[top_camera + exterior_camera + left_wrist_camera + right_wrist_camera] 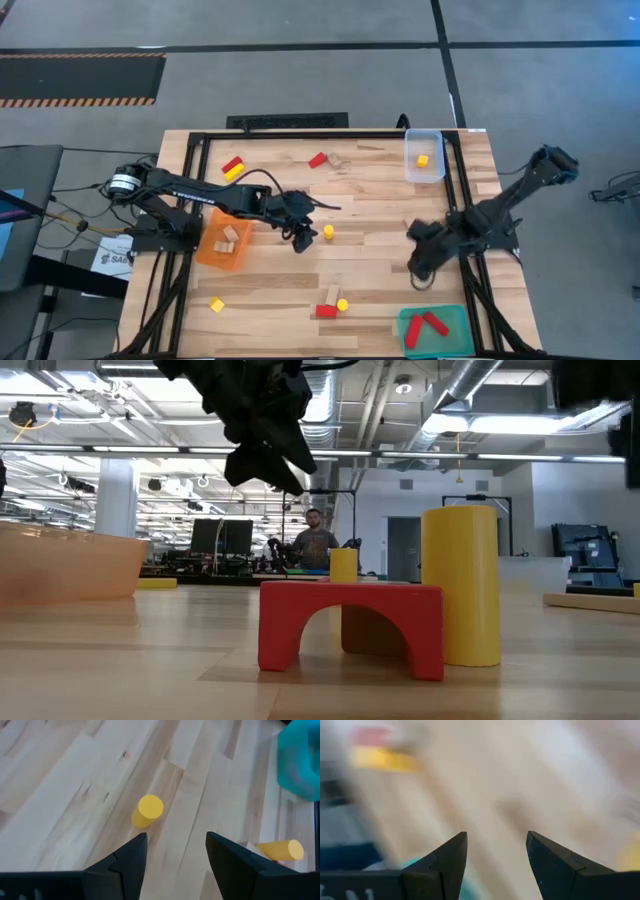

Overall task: Sort & place blocks by color
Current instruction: Put the brown block into the orange bin

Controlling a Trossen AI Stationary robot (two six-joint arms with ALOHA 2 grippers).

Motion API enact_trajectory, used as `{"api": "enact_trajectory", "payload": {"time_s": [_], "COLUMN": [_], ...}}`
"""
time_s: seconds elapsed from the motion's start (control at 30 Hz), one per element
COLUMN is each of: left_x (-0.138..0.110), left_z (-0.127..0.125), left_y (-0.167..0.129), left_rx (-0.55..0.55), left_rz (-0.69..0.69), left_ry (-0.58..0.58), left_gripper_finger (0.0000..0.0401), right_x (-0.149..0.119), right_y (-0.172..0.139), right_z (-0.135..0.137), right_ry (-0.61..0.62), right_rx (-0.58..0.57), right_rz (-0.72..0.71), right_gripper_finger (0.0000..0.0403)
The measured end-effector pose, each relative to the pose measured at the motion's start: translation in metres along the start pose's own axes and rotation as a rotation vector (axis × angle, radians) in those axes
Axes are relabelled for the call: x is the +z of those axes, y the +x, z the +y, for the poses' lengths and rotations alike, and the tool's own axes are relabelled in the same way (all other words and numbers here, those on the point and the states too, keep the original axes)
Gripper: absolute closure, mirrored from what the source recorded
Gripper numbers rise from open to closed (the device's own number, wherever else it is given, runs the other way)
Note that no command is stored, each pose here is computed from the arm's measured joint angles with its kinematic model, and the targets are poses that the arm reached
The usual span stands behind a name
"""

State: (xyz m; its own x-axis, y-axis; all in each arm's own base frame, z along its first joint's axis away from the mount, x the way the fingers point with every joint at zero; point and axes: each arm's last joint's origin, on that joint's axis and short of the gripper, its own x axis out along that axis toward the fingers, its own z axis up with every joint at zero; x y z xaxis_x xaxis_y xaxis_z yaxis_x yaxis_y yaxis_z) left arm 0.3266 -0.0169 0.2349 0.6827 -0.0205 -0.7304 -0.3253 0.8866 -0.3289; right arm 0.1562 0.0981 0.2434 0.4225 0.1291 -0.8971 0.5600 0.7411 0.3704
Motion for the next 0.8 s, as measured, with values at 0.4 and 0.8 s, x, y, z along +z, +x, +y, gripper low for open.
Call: {"api": "enact_trajectory", "payload": {"time_s": [0.4, 0.8], "left_x": [0.0, 0.001], "left_z": [0.0, 0.002], "left_y": [0.0, 0.0], "left_rx": [-0.007, -0.004], "left_rz": [0.006, 0.002], "left_ry": [-0.001, -0.007], "left_gripper_finger": [0.0212, 0.0212], "right_x": [0.01, 0.053], "right_y": [0.022, 0.04], "right_z": [-0.063, -0.083], "right_ry": [0.183, 0.141], "right_rx": [-0.378, -0.404], "right_rz": [0.325, 0.297], "right_gripper_finger": [0.0169, 0.0167]}}
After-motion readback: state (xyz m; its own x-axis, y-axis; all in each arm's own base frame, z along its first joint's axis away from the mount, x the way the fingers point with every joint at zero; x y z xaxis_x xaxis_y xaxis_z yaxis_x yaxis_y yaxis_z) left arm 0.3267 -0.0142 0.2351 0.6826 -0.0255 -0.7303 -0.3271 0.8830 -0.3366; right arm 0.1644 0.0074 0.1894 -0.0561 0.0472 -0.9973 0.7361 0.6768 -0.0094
